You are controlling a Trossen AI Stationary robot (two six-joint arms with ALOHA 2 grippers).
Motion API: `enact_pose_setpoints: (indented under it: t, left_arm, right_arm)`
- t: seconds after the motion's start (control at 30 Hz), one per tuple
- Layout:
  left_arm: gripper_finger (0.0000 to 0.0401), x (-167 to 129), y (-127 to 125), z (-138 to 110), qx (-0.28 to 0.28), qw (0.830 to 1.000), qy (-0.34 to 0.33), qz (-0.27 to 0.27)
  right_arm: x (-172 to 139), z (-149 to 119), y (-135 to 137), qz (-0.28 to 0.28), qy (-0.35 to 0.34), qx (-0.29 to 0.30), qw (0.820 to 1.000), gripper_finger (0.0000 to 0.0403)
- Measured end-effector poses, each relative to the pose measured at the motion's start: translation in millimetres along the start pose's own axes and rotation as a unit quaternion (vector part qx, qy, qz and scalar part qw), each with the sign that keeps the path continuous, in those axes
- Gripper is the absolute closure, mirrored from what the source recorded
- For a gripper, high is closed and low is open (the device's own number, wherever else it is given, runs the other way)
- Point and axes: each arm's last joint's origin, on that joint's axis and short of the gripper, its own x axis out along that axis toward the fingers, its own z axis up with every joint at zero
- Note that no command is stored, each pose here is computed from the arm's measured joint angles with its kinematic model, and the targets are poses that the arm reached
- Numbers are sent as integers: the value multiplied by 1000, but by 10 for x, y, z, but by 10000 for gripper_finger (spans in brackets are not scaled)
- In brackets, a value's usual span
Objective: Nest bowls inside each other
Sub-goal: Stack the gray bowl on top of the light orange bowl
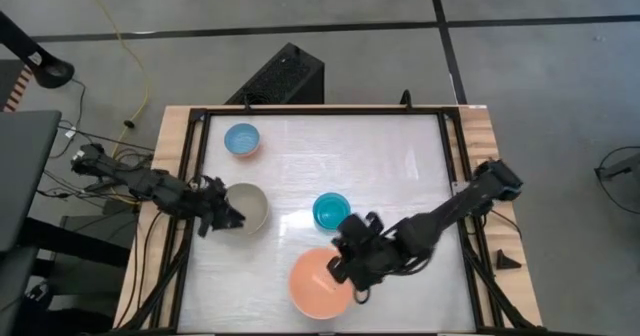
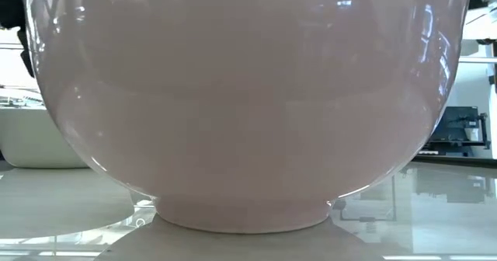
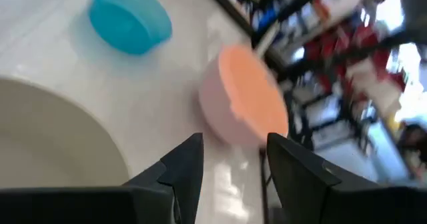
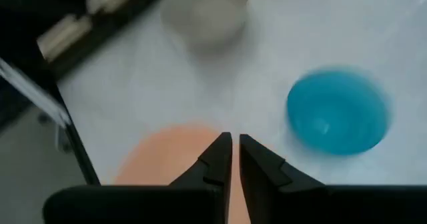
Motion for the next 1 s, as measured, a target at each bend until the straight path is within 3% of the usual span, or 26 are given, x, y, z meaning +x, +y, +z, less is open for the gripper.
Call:
enact_pose_setpoints:
  t: [0.13,0.27,0.57,0.8,1.0]
  left_arm:
    - [250,157,4,-95,32,998,44,32]
    - [251,317,-12,-151,74,991,77,83]
    - [251,656,-78,-136,147,954,128,230]
    - [251,875,-86,-177,140,934,167,282]
    - [251,982,-62,-213,116,928,176,309]
  right_arm:
    - [-371,207,-125,5,-67,17,998,326]
    - [-694,364,-260,14,-115,35,993,286]
    - [-1075,460,-593,-11,-114,-3,993,190]
    - [-1214,421,-822,-63,-109,-29,992,180]
    - [-1322,270,-974,-85,-118,-33,989,182]
